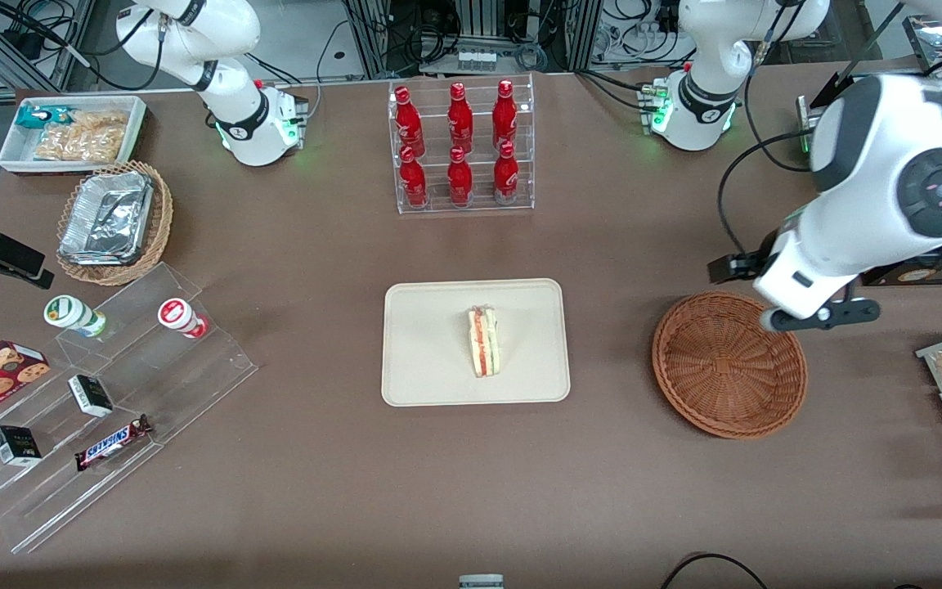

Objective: Place sandwich from basket to tray

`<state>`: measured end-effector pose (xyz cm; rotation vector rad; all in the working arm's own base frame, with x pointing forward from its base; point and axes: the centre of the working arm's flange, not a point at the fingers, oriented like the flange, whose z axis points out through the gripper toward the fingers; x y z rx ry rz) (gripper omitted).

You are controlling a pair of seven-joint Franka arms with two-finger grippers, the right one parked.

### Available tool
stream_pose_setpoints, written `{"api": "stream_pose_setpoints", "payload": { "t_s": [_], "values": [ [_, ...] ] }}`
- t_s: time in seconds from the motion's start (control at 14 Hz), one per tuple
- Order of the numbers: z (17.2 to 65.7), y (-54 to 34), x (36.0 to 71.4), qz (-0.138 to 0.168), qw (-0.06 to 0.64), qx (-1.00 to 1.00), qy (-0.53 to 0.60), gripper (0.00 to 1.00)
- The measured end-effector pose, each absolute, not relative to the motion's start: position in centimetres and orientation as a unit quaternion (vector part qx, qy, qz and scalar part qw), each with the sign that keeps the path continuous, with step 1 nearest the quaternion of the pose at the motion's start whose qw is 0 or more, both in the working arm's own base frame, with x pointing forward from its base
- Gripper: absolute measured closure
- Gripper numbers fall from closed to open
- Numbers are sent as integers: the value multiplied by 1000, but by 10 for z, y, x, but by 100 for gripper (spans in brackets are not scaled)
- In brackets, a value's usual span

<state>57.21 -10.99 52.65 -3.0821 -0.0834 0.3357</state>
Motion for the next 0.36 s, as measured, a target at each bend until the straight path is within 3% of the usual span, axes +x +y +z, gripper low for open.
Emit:
{"api": "stream_pose_setpoints", "payload": {
  "t_s": [0.36],
  "values": [
    [576,-67,556,78,10,-997,17,0]
  ]
}}
